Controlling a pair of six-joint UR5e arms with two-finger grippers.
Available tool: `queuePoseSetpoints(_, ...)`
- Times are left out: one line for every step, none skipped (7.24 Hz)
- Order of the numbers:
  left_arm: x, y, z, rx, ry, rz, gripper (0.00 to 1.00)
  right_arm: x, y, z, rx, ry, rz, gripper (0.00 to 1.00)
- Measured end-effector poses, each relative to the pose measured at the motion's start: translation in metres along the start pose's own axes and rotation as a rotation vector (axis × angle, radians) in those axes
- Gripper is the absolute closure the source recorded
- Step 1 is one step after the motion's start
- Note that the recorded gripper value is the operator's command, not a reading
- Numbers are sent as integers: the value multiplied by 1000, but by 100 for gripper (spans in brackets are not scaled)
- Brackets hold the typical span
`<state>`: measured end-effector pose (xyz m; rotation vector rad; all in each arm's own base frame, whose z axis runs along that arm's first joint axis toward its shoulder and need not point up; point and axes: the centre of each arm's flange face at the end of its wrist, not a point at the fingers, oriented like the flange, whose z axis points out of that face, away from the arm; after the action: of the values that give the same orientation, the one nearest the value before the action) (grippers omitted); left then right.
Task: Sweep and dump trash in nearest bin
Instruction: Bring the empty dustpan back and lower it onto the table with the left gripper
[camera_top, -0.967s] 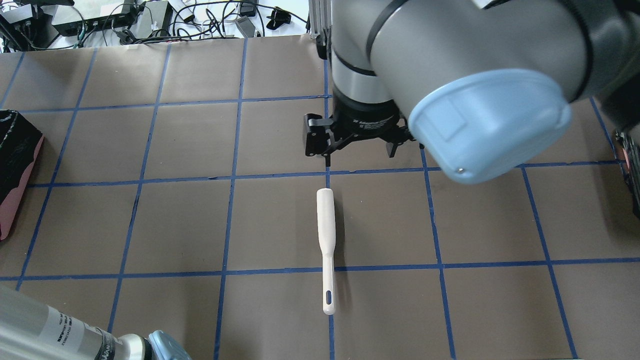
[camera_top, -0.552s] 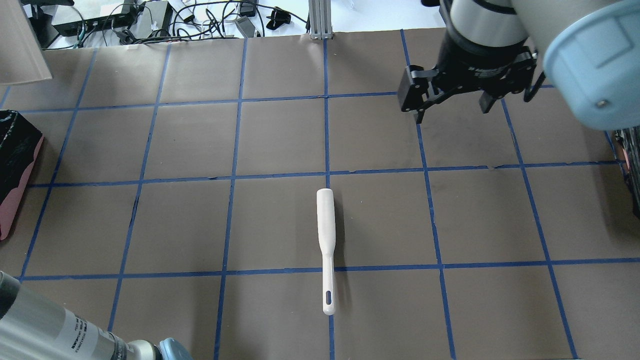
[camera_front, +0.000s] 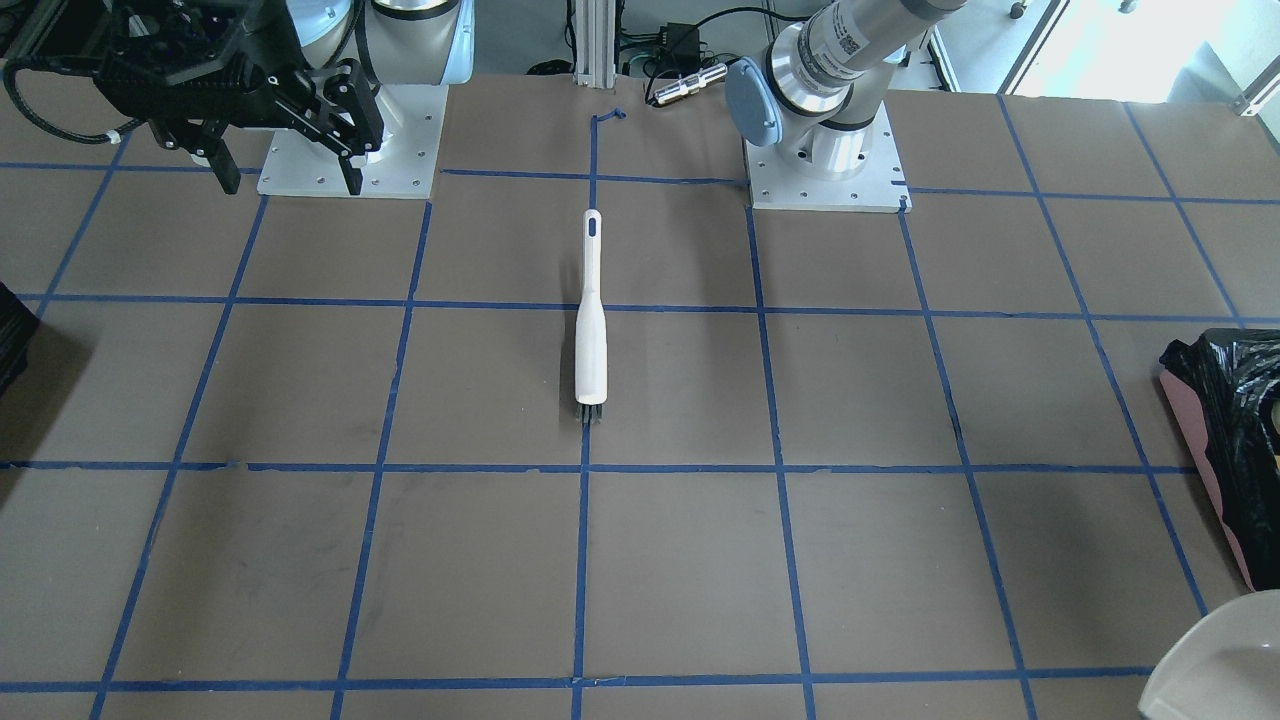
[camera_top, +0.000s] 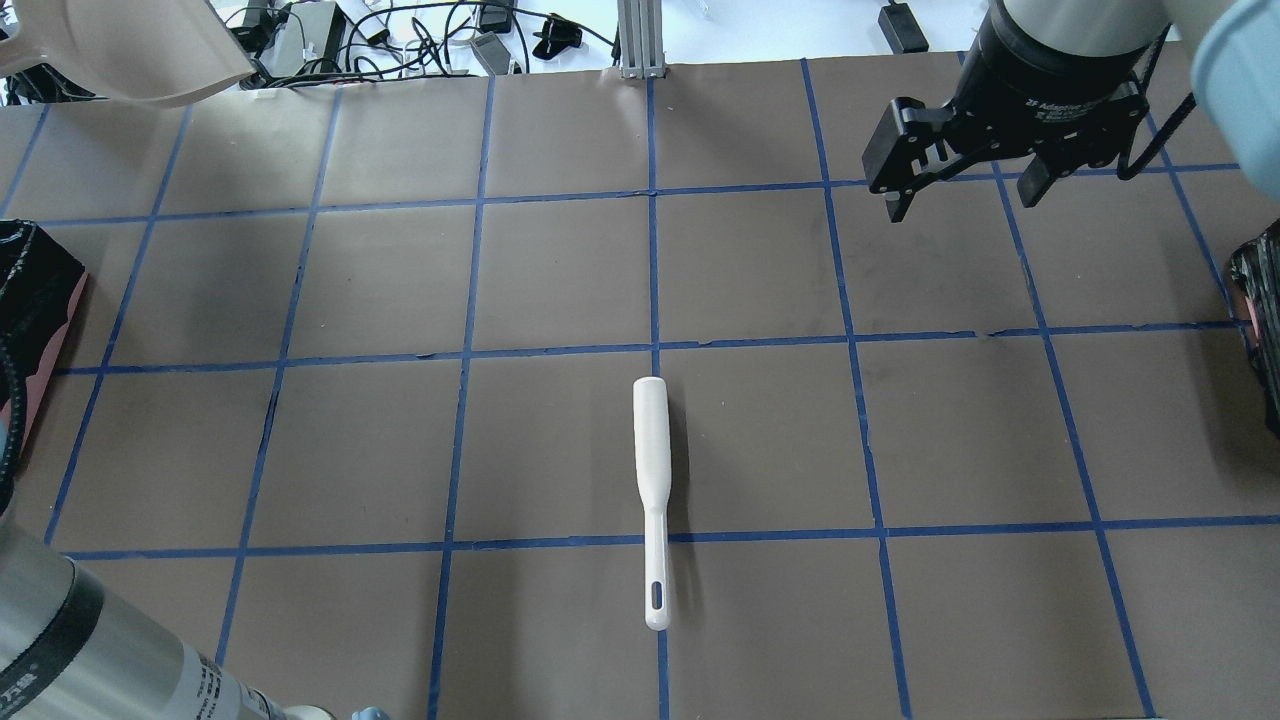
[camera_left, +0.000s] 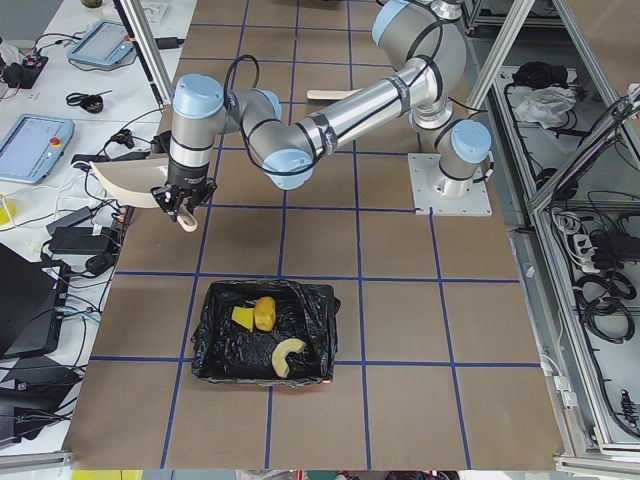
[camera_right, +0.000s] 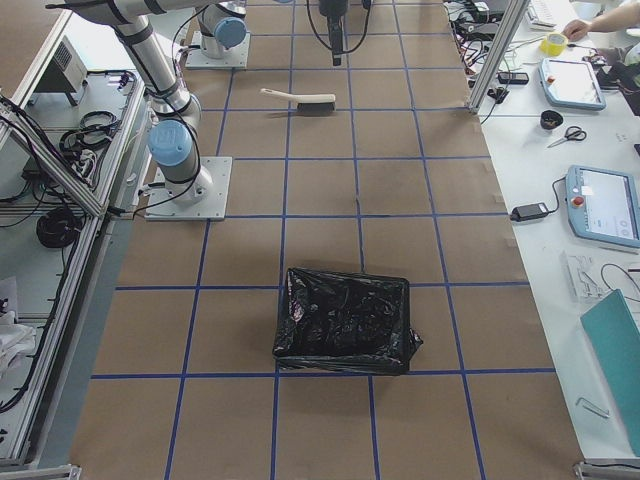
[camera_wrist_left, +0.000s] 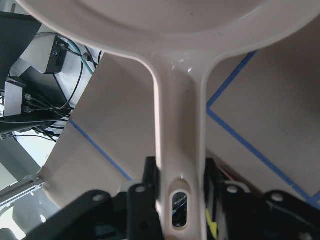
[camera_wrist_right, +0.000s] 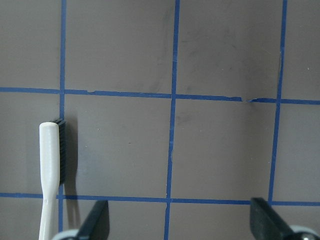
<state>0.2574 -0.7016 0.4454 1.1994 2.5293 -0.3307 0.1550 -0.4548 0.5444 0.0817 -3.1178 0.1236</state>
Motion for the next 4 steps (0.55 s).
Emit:
queuePoseSetpoints(19, -34, -1, 11, 16, -92, 100, -1, 0, 1, -4, -13, -1, 0)
queuePoseSetpoints(39, -69, -4, 19, 31, -193, 100, -1, 1, 1, -7, -15, -1, 0)
queuePoseSetpoints(60, -103, -8, 21, 48, -274, 100, -2, 1, 1, -15, -15, 2, 0)
queuePoseSetpoints(80, -132, -10, 7, 64, -335, 100, -2, 3, 2, -32, -15, 8, 0)
